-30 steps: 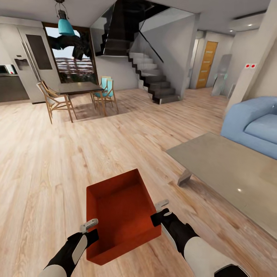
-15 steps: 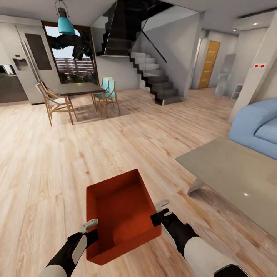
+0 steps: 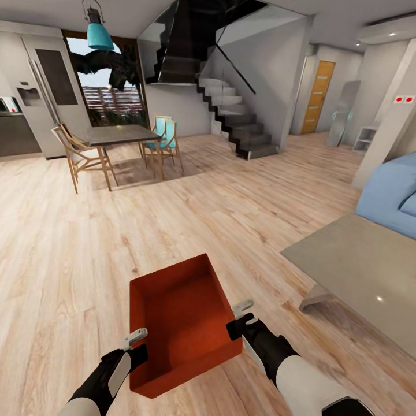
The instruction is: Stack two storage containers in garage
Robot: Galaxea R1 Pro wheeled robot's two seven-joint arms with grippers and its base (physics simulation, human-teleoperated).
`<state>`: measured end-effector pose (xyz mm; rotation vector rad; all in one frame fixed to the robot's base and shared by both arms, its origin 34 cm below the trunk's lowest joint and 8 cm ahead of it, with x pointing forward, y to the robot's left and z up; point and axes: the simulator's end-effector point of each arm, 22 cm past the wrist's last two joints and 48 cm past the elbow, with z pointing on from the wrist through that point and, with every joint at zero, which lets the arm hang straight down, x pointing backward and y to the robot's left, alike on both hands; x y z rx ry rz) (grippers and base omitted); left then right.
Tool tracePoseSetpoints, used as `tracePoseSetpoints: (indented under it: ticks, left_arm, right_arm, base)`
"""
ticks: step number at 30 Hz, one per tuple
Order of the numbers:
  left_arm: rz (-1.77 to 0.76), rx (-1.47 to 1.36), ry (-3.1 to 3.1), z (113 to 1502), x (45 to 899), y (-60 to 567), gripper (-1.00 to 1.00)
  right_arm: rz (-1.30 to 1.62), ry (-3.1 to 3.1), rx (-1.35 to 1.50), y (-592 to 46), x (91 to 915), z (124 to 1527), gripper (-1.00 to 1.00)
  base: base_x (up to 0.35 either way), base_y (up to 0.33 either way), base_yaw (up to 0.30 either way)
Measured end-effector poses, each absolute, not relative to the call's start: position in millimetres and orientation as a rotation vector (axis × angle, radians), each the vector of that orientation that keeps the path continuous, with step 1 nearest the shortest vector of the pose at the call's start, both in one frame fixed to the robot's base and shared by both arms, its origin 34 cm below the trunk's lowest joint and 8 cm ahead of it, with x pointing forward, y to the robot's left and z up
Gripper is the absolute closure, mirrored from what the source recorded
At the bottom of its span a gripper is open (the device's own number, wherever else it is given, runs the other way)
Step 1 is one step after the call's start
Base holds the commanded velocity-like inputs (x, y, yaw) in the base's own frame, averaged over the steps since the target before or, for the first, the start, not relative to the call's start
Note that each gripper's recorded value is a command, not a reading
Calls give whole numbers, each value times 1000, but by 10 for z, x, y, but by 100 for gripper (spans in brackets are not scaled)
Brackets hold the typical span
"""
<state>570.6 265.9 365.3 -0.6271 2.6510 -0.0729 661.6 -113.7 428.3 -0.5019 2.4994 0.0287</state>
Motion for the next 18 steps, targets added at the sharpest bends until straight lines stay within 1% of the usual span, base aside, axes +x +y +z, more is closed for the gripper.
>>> tracePoseSetpoints:
  ticks: [18]
  left_arm:
    - [-73, -627, 2649, 3655, 5709, 2658, 100]
  right_arm:
    - [28, 2498, -501, -1137, 6619, 4285, 100]
  base:
    - [327, 204, 0]
